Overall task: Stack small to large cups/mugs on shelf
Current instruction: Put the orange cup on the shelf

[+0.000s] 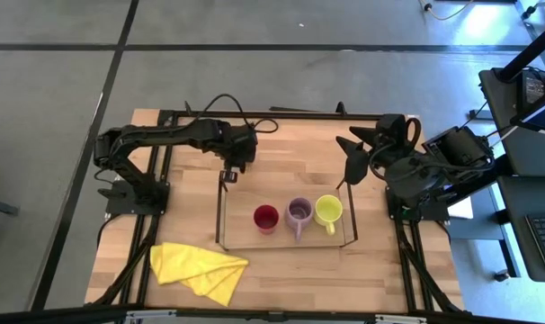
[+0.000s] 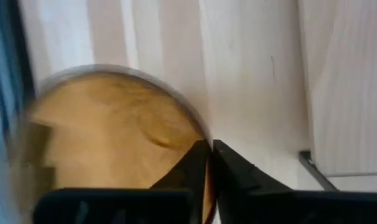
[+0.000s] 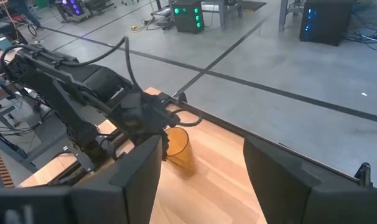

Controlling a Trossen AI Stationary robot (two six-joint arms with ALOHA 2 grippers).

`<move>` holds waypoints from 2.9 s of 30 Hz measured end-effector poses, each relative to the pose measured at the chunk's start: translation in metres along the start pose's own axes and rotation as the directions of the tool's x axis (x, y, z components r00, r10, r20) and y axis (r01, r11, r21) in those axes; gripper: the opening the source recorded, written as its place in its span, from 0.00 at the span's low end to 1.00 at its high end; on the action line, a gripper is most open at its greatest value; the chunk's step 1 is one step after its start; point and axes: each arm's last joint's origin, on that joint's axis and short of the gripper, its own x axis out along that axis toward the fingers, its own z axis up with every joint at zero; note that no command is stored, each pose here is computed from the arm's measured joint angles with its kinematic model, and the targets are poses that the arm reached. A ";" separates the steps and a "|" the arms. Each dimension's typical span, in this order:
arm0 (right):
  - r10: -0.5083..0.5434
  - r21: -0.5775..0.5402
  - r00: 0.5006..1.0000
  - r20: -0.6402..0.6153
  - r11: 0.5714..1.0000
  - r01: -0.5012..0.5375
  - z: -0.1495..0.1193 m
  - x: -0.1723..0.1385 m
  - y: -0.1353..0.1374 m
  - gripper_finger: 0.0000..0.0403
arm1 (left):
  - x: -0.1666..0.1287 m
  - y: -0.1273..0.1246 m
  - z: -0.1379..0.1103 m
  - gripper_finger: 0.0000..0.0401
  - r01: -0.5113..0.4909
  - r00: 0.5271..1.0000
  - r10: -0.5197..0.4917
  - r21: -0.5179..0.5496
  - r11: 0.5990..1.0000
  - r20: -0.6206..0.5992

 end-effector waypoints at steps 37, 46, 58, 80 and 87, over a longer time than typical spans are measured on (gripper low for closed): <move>0.040 0.001 0.997 -0.063 0.999 -0.040 0.001 -0.004 -0.006 0.57 | -0.126 -0.202 0.041 0.01 0.219 0.975 -0.210 -0.149 0.964 0.073; 0.063 0.029 0.994 -0.092 0.998 -0.061 0.000 -0.005 -0.005 0.57 | -0.100 -0.230 0.051 0.02 0.188 0.982 -0.188 -0.089 0.978 0.008; 0.087 0.067 0.991 -0.100 0.994 -0.081 -0.003 -0.010 -0.002 0.57 | -0.093 -0.213 0.057 0.01 0.131 0.991 -0.132 -0.072 0.989 0.000; 0.087 0.067 0.991 -0.100 0.994 -0.081 -0.003 -0.010 -0.002 0.57 | -0.092 -0.212 0.058 0.10 0.136 0.991 -0.137 -0.089 0.987 -0.002; 0.095 0.066 0.989 -0.113 0.994 -0.088 -0.003 -0.010 -0.002 0.57 | -0.092 -0.213 0.057 0.12 0.162 0.986 -0.164 -0.107 0.981 -0.011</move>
